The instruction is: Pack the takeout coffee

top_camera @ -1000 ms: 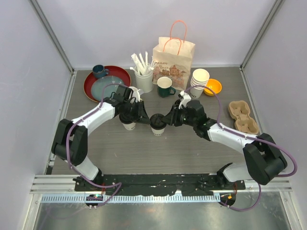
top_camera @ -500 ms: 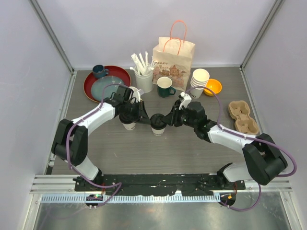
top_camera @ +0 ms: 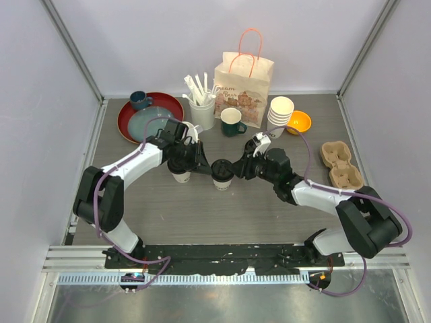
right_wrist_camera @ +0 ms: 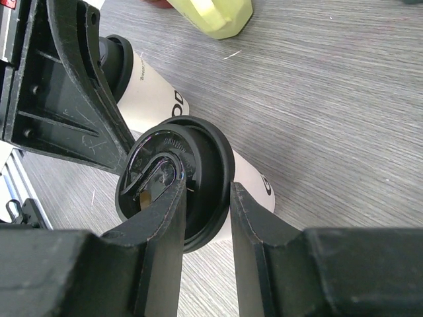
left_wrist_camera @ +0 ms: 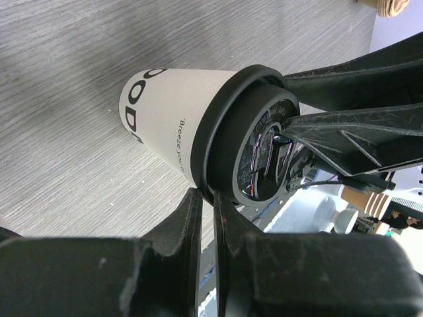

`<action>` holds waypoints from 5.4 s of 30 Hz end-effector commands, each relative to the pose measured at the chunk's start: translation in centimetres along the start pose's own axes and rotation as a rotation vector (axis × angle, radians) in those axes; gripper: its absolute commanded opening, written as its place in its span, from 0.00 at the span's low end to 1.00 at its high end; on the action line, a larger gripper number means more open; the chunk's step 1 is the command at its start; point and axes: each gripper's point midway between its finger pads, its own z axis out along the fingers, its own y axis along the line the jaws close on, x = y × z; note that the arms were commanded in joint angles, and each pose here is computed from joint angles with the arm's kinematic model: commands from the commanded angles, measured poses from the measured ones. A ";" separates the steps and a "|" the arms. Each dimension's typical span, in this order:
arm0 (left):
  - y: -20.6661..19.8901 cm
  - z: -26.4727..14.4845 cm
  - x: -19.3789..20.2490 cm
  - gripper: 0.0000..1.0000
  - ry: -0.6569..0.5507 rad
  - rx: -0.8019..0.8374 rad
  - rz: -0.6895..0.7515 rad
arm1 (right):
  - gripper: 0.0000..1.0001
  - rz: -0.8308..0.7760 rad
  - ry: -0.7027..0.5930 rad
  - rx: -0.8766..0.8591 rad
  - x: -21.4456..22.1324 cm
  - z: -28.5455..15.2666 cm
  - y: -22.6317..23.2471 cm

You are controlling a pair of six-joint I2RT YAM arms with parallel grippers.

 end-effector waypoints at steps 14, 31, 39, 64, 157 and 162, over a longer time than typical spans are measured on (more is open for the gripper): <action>-2.1 -0.4 -1.2 0.26 0.012 -0.009 0.149 | 0.22 -0.047 0.270 0.123 2.7 -1.7 -1.1; -3.8 -2.6 -3.4 0.31 -0.026 0.024 0.192 | 0.45 -0.124 0.190 0.049 -4.4 -1.6 3.2; -4.1 -6.0 -3.7 0.48 -0.018 -0.070 0.403 | 0.57 -0.243 0.236 0.054 -6.0 -1.6 3.4; 2.8 -7.0 -3.9 0.44 -0.027 -0.387 0.567 | 0.47 -0.826 0.359 -0.267 -1.2 -1.1 6.3; 7.1 -13.0 -10.5 0.47 -0.217 -0.504 0.593 | 0.55 -0.606 0.244 -0.126 -12.1 11.7 2.4; 5.8 -13.2 -10.2 0.51 -0.212 -0.462 0.589 | 0.62 -0.641 0.199 -0.137 -14.7 10.5 4.0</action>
